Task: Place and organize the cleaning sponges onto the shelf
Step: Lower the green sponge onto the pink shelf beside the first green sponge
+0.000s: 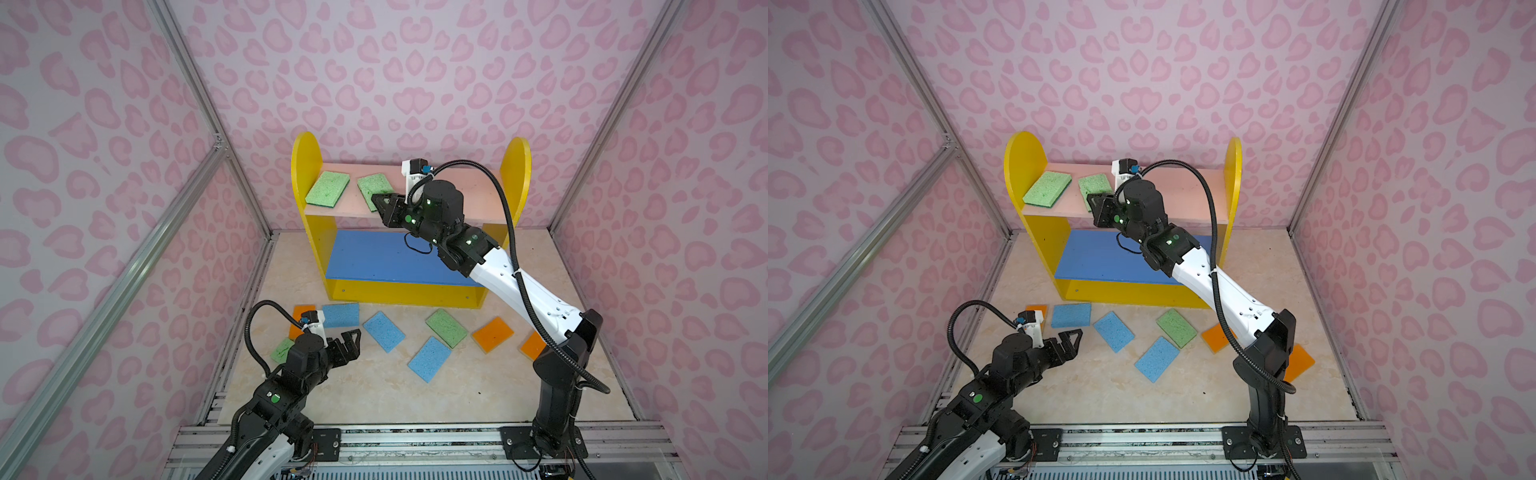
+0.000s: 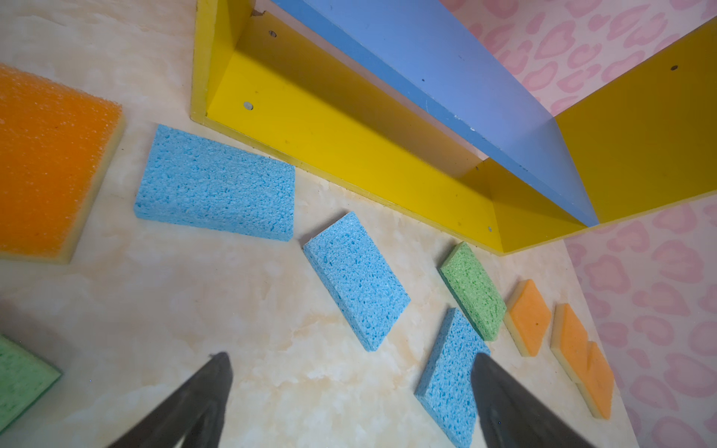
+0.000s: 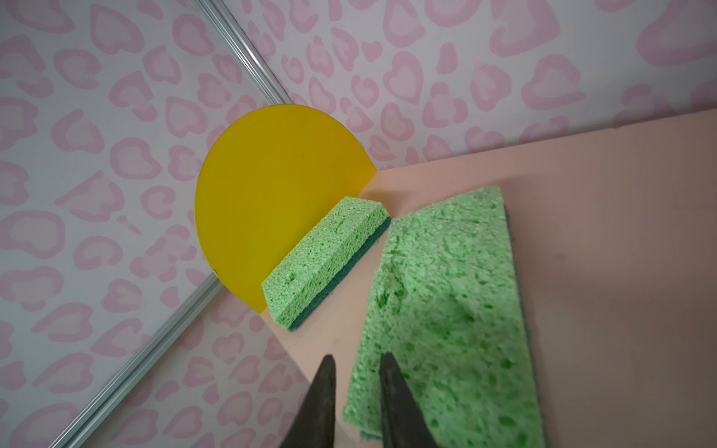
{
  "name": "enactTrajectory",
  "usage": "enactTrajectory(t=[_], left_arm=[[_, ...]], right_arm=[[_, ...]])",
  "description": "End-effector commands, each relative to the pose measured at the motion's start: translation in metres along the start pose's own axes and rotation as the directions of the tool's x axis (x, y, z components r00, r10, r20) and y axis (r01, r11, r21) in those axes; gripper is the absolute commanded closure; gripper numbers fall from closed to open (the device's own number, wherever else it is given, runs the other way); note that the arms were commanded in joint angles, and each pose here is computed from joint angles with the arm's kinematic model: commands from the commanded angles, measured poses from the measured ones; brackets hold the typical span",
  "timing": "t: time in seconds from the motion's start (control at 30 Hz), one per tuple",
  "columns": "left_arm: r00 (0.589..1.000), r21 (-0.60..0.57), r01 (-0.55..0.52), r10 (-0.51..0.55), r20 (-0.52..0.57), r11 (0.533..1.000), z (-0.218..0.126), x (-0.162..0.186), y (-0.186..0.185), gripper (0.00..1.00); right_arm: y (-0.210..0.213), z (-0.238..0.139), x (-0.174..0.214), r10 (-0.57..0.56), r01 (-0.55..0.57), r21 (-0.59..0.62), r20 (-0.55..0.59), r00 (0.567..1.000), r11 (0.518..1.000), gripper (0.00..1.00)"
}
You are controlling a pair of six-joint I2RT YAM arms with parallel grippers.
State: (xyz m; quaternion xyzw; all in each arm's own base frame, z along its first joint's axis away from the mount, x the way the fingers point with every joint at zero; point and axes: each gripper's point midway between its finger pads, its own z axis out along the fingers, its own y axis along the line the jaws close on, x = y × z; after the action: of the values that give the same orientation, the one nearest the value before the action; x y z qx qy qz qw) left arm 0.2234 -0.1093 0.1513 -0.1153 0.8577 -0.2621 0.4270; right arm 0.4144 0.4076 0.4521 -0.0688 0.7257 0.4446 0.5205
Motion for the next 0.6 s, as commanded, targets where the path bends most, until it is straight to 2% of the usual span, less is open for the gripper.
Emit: enactTrajectory(t=[0.0,0.17,0.3,0.57], left_arm=[[1.0,-0.003,0.003,-0.003,0.021,1.0,-0.001,-0.003,0.001,0.03],[1.0,-0.002,0.003,-0.003,0.022,1.0,-0.001,-0.004,0.0,0.03],[1.0,-0.002,0.004,-0.004,0.025,1.0,-0.002,-0.005,0.0,0.03],[1.0,-0.003,0.008,-0.008,0.029,1.0,-0.004,-0.005,0.001,0.03]], right_arm=[[0.004,0.006,0.007,-0.003,0.003,-0.017,-0.017,1.0,1.0,0.78],[0.007,0.013,0.009,0.0,-0.001,-0.028,-0.023,1.0,1.0,0.78],[0.009,0.018,0.008,0.002,-0.003,-0.037,-0.025,1.0,0.999,0.84],[0.011,0.028,0.011,0.006,-0.008,-0.046,-0.041,0.999,0.999,0.87]])
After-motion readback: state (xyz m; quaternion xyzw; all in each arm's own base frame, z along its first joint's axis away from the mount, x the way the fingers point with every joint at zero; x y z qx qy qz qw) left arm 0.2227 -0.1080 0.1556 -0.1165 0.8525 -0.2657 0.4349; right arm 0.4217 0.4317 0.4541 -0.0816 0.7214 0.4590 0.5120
